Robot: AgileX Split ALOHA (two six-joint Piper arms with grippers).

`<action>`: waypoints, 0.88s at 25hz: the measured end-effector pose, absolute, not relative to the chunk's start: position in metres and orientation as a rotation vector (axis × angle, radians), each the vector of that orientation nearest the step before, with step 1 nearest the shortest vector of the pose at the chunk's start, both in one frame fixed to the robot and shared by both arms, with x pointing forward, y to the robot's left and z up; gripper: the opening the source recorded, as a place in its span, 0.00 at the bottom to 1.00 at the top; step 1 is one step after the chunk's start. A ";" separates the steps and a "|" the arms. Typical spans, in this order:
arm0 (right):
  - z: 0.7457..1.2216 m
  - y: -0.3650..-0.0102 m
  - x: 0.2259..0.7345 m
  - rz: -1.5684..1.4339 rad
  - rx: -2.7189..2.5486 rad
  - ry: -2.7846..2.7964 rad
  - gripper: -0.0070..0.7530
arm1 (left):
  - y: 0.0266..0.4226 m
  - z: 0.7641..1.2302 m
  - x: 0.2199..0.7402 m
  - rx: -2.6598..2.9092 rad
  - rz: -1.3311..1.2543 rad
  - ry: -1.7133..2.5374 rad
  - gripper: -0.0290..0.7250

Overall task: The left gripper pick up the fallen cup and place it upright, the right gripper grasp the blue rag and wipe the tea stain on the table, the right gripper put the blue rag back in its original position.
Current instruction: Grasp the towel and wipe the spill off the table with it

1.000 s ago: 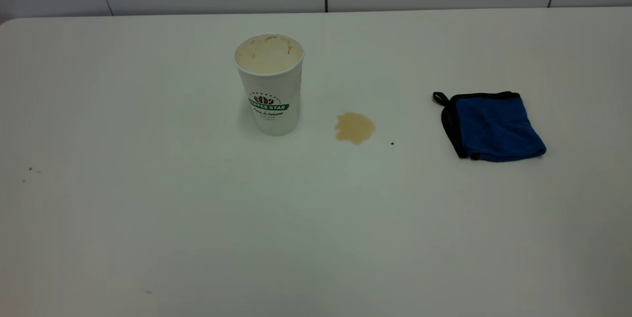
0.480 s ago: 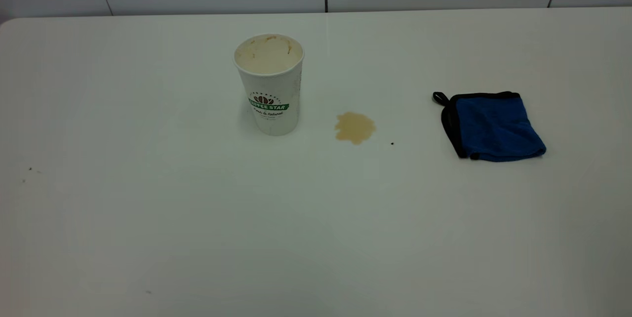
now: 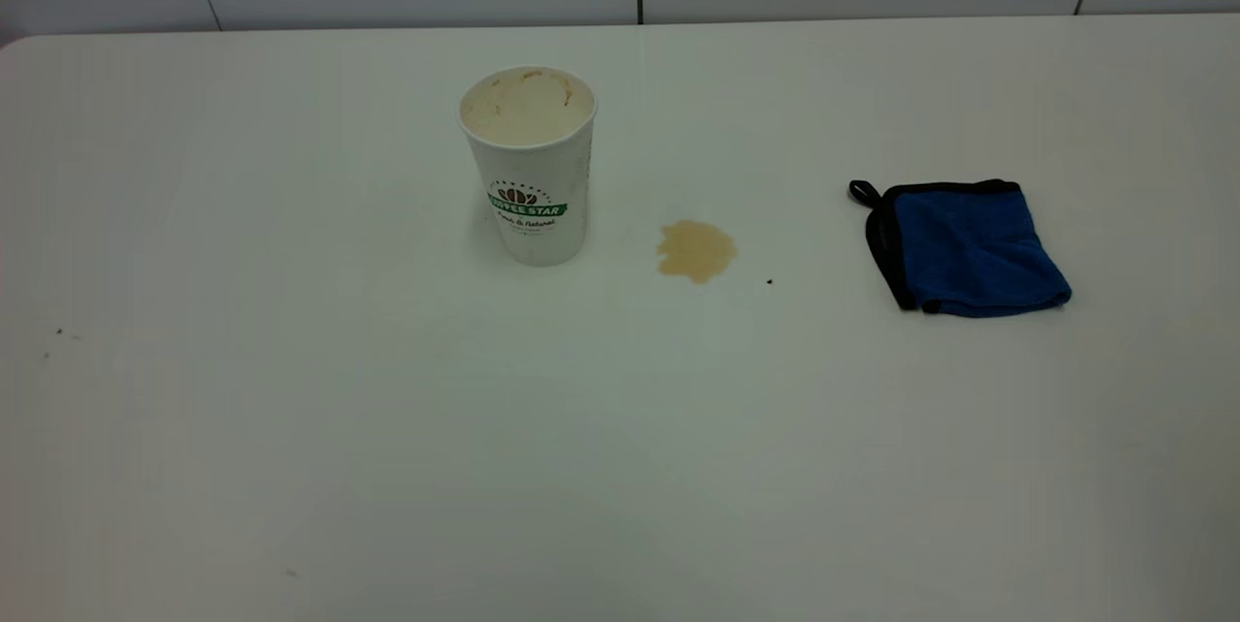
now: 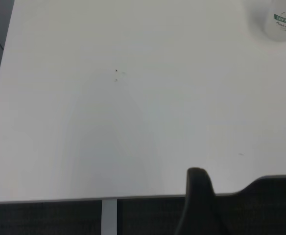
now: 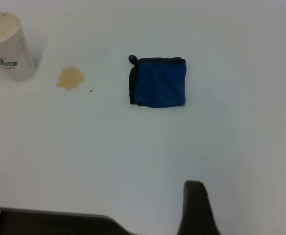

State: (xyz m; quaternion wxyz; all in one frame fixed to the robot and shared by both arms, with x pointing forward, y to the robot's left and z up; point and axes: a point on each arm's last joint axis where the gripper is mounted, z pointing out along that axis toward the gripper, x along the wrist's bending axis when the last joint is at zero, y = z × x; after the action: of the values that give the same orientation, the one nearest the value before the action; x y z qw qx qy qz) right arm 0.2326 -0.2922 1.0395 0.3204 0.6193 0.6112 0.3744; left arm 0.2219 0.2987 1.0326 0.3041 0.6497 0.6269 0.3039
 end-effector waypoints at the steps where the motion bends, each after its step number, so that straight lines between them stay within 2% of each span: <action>1: 1.039 -0.292 0.233 0.984 1.628 1.606 0.75 | 0.299 1.033 0.222 1.721 0.805 1.661 0.76; 18: 1.040 -0.292 0.233 0.985 1.625 1.605 0.75 | 0.299 1.033 0.222 1.720 0.805 1.662 0.76; 22: 1.046 -0.293 0.250 0.933 1.674 1.655 0.78 | 0.299 1.033 0.222 1.720 0.805 1.662 0.76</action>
State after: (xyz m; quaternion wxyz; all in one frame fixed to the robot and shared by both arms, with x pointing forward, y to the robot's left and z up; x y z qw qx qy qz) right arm 0.2505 -0.2925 1.0456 0.3000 0.6305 0.6236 0.3515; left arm 0.2219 0.2987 1.0326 0.3043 0.6494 0.6273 0.3037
